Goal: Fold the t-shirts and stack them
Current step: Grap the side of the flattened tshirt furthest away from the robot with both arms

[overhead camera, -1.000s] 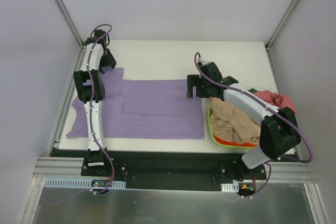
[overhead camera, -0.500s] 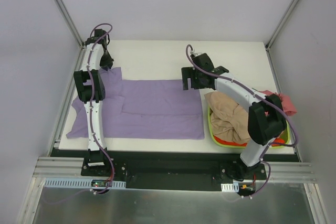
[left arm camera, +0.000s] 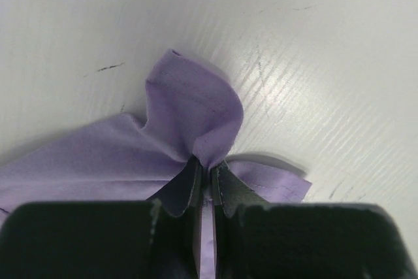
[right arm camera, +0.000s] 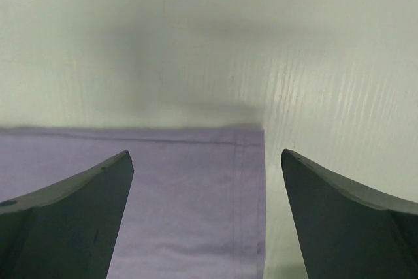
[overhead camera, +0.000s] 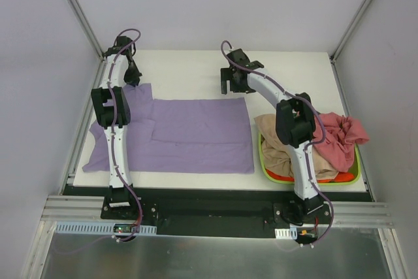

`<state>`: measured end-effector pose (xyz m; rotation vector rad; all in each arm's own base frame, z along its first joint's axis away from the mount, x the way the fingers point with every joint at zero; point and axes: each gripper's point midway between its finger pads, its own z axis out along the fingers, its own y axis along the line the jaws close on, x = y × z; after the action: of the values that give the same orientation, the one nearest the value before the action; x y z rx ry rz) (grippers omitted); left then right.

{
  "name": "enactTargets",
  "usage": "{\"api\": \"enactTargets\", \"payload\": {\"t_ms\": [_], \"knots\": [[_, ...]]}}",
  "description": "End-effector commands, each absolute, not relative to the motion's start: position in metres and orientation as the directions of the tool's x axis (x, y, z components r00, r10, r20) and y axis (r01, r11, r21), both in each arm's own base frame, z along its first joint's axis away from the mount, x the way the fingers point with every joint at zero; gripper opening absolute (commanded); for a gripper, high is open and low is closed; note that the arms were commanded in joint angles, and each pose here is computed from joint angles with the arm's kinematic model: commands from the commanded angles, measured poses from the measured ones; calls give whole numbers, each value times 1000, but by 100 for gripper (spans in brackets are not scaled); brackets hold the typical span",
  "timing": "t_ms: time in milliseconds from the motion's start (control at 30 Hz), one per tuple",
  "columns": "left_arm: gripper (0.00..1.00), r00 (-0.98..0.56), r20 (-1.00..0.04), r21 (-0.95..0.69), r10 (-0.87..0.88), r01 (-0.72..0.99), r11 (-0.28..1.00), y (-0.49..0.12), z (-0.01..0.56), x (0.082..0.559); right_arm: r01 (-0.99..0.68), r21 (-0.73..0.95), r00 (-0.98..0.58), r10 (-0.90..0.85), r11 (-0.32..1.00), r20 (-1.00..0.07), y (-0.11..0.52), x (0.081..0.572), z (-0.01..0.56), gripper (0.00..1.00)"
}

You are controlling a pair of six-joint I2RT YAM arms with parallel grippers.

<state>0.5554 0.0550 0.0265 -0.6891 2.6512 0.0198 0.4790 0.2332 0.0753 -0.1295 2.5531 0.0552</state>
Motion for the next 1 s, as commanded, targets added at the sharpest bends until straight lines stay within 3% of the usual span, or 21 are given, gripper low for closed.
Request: {"api": "enactTargets", "payload": {"t_ms": [0, 400, 533, 733, 767, 867, 967], "knots": [[0, -809, -412, -182, -420, -379, 907, 34, 59, 563, -42, -10, -856, -41, 999, -516, 216, 493, 68, 99], [0, -830, -380, -150, -408, -380, 913, 36, 52, 547, -32, 59, -907, -5, 998, -421, 216, 487, 31, 80], [0, -829, -387, -147, -404, -377, 915, 36, 56, 546, -33, 66, -913, -4, 997, -408, 215, 479, 29, 65], [0, -828, -389, -149, -403, -375, 915, 37, 60, 545, -38, 78, -911, -2, 996, -412, 213, 470, 34, 50], [0, -828, -390, -150, -402, -374, 915, 36, 60, 545, -39, 77, -912, -4, 996, -411, 213, 468, 34, 43], [0, -828, -393, -151, -400, -371, 916, 36, 60, 546, -38, 73, -911, -4, 997, -412, 212, 468, 34, 35], [0, -830, -395, -154, -393, -362, 919, 36, 61, 547, -65, 83, -905, -24, 994, -425, 216, 473, 35, 8]]}}
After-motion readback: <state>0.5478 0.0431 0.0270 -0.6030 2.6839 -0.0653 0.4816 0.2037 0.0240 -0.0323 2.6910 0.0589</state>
